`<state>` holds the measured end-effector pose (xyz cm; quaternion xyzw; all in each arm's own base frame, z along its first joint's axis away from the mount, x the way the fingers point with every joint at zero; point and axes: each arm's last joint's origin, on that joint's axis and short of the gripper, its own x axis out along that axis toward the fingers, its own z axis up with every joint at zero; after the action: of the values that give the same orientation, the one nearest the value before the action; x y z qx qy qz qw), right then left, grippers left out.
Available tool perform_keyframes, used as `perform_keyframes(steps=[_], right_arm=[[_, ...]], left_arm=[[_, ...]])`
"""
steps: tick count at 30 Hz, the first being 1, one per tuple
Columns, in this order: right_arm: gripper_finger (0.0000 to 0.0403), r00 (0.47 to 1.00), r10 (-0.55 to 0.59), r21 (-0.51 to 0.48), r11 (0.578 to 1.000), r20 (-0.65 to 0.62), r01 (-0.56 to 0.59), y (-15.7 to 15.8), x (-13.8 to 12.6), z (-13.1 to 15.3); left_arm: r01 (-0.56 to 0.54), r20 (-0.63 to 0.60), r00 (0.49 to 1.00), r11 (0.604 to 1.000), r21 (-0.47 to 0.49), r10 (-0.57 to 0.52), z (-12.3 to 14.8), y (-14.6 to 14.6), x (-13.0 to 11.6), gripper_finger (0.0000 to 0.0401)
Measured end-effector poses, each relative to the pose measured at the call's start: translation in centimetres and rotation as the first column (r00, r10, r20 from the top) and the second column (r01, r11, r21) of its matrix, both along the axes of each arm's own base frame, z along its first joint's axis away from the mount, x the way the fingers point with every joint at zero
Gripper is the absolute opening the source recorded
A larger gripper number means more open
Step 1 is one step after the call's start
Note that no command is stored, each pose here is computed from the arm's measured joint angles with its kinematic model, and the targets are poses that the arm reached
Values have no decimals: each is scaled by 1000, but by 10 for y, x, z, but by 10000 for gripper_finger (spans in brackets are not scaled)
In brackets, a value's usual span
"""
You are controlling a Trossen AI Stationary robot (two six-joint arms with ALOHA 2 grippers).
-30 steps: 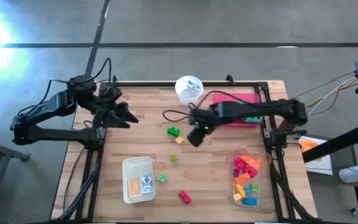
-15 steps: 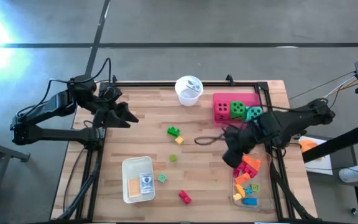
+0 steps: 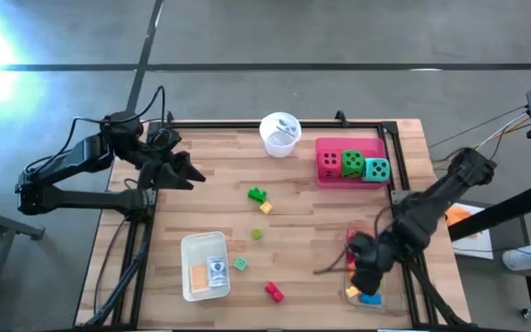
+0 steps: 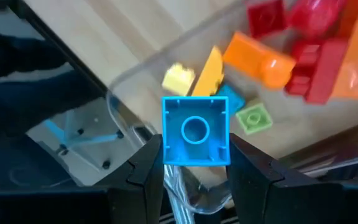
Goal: Pick & Place Toys
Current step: Put the blue game piece into the transparent bin
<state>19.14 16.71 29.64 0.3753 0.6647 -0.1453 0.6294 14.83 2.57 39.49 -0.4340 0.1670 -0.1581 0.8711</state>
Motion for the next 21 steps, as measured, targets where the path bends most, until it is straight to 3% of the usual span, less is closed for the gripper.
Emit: perform_keyframes(steps=[8, 21], right_arm=[[128, 999, 15, 26, 1000, -39, -14, 22, -19, -40], [128, 979, 71, -22, 997, -191, -77, 5, -37, -99]], left_arm=[[-21, -2, 1000, 1000, 5, 21, 0, 1, 0, 399], [-34, -18, 999, 999, 2, 34, -2, 2, 5, 399]])
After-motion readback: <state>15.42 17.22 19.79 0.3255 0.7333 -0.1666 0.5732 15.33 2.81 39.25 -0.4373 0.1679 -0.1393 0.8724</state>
